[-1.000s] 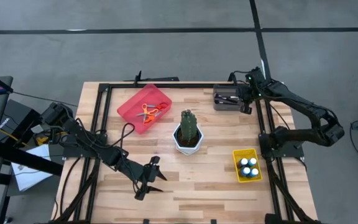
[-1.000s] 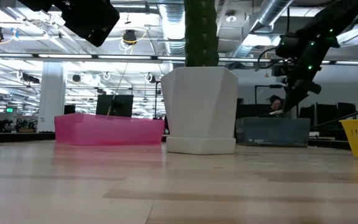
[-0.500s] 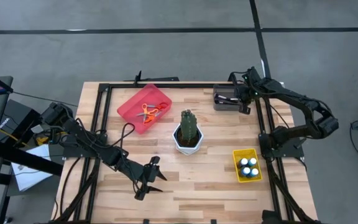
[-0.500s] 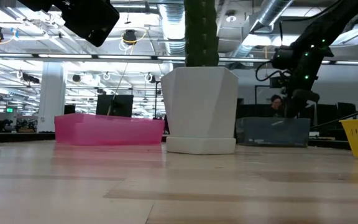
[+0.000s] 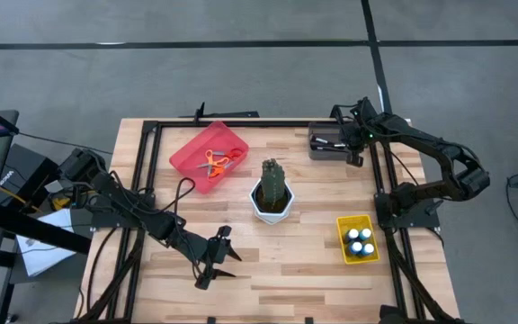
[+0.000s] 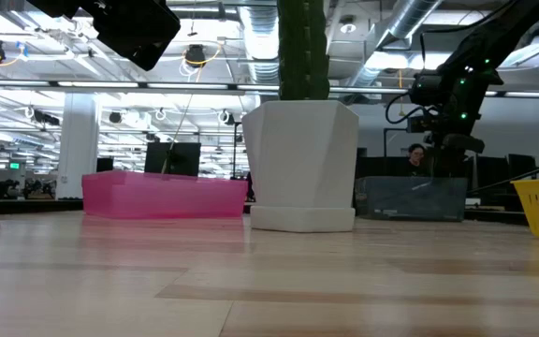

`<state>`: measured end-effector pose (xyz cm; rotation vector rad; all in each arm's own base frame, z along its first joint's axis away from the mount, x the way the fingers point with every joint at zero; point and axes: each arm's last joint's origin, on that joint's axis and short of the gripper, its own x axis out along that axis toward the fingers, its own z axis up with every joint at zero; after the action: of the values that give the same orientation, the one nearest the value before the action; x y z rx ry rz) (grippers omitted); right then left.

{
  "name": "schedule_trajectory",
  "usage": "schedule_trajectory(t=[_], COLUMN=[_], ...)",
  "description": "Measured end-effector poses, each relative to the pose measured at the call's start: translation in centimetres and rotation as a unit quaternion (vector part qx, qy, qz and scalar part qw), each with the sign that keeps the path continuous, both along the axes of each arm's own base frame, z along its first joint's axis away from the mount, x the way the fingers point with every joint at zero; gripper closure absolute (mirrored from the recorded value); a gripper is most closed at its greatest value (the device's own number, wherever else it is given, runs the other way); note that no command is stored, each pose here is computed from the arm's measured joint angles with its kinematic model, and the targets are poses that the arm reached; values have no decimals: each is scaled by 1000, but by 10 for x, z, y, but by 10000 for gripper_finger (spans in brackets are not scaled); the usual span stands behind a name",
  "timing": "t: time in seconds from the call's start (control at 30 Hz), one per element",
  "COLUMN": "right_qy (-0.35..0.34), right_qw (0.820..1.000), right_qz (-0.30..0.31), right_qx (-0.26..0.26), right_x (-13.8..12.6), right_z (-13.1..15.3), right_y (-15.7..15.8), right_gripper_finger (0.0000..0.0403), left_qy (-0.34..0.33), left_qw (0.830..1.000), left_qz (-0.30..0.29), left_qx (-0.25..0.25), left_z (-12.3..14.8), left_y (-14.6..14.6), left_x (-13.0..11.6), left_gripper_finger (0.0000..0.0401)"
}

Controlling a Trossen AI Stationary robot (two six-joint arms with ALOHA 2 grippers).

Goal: Pick & Place Paint Supplies
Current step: Put the foundation brush into the black bin, then return to Home Position

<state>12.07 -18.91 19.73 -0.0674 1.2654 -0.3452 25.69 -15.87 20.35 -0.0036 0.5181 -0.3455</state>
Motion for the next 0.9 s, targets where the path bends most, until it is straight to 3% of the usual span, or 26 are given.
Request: schedule_trajectory(t=[0.6,0.9], right_qy=[-7,-13], right_qw=[1000,999], right_qz=[-16,-30], right_qx=[2,3], right_x=[0,1], right_z=[0,1], right_y=[0,-1], right_gripper_finger=[401,367], left_qy=[0,0], left_qw=[1000,1000], left_qz=[0,-1], left_qx=[0,0], left_z=[0,0], left_y=[0,0], left_x=[0,0], left_gripper_finger=[179,179])
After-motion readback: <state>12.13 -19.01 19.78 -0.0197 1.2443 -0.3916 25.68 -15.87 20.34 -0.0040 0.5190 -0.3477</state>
